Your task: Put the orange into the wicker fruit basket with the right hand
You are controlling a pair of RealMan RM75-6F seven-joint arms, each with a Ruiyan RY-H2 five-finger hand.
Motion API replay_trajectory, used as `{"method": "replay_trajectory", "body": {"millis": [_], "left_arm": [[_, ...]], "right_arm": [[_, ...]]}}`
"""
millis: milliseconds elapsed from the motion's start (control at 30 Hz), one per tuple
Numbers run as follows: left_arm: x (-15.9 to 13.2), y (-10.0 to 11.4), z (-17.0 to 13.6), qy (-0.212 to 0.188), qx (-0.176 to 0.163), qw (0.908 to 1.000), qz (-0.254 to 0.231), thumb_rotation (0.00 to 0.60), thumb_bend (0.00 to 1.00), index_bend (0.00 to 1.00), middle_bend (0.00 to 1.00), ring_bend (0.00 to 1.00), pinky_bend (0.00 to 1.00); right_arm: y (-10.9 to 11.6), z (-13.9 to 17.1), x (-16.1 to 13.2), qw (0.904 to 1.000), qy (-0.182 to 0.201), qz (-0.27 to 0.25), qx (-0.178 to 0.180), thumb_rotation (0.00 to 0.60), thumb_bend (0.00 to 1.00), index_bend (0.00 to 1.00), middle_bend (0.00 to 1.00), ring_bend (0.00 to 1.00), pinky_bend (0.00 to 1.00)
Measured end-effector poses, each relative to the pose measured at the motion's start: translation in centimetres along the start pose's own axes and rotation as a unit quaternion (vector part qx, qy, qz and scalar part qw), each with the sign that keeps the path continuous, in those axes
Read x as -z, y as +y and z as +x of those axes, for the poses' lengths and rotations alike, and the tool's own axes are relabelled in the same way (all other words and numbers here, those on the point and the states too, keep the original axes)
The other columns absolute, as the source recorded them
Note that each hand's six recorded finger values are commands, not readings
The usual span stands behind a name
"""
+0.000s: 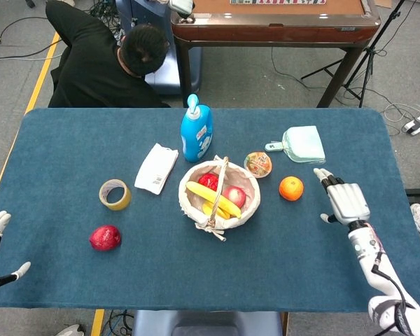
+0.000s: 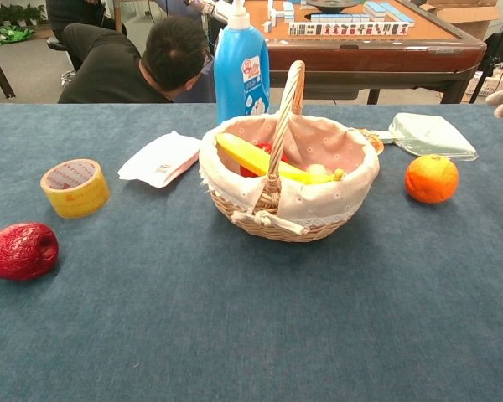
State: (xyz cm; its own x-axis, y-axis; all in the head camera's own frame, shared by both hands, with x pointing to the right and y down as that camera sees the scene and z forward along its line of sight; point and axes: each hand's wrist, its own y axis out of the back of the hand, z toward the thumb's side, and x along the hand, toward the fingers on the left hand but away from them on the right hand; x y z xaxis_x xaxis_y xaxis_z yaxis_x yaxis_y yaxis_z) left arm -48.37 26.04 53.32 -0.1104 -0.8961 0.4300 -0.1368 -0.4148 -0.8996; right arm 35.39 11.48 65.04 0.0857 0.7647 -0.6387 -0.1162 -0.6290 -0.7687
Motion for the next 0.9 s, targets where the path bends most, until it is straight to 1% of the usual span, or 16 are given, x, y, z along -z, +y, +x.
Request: {"method": "replay_trajectory", "body": {"millis": [233,467,567,633,733,767,833,900], "left_arm": [[0.1,-0.1,0.0,0.001,0.001,1.0000,0.000,0.600,0.17,0.04,0.00,0.00,0.08],[0.0,-0.2,-0.1,0.001,0.002,1.0000,0.000,0.600,0.17,0.04,0.00,0.00,0.08],[0.1,-0.1,-0.2,0.003,0.002,1.0000,0.000,0.600,0.17,0.04,0.00,0.00,0.08],[0.3,-0.1,-0.2,0.005,0.002,1.0000,0.000,0.600,0.17,0.04,0.00,0.00,0.08],[0.5,-0.1,-0.4,0.008,0.002,1.0000,0.000,0.600,0.17,0.04,0.00,0.00,0.08],[0.5,-0.1,-0.4,0.008,0.002,1.0000,0.000,0.600,0.17,0.04,0.00,0.00,0.08],[0.6,-0.1,-0.4,0.009,0.001,1.0000,0.000,0.600,0.17,0.04,0.00,0.00,0.08],[0.7,-0.1,-0.5,0.010,0.001,1.0000,0.000,0.600,0.17,0.04,0.00,0.00,0.08]], "right_arm": [[-1.5,-3.7,-1.3,0.9995,-0.012,-0.004,-0.029,0.600,0.07,0.02,0.13,0.24,0.54],[-2.6,-6.0,-3.7,0.9991,0.004,-0.002,-0.043,0.600,0.12,0.03,0.18,0.24,0.54],[-3.0,-6.6,-4.6,0.9988,0.012,0.004,-0.048,0.600,0.17,0.11,0.25,0.28,0.54],[-3.3,-6.8,-5.0,0.9986,0.013,0.009,-0.051,0.600,0.20,0.20,0.32,0.30,0.54],[-3.6,-6.9,-5.1,0.9983,0.009,0.016,-0.055,0.600,0.24,0.38,0.43,0.35,0.54],[-3.6,-6.9,-5.1,0.9983,0.008,0.017,-0.055,0.600,0.26,0.42,0.45,0.36,0.54],[-3.4,-6.8,-5.2,0.9985,0.008,0.015,-0.052,0.600,0.28,0.47,0.50,0.40,0.55],[-3.1,-6.6,-5.6,0.9988,0.012,0.005,-0.047,0.600,0.28,0.48,0.51,0.42,0.56]]}}
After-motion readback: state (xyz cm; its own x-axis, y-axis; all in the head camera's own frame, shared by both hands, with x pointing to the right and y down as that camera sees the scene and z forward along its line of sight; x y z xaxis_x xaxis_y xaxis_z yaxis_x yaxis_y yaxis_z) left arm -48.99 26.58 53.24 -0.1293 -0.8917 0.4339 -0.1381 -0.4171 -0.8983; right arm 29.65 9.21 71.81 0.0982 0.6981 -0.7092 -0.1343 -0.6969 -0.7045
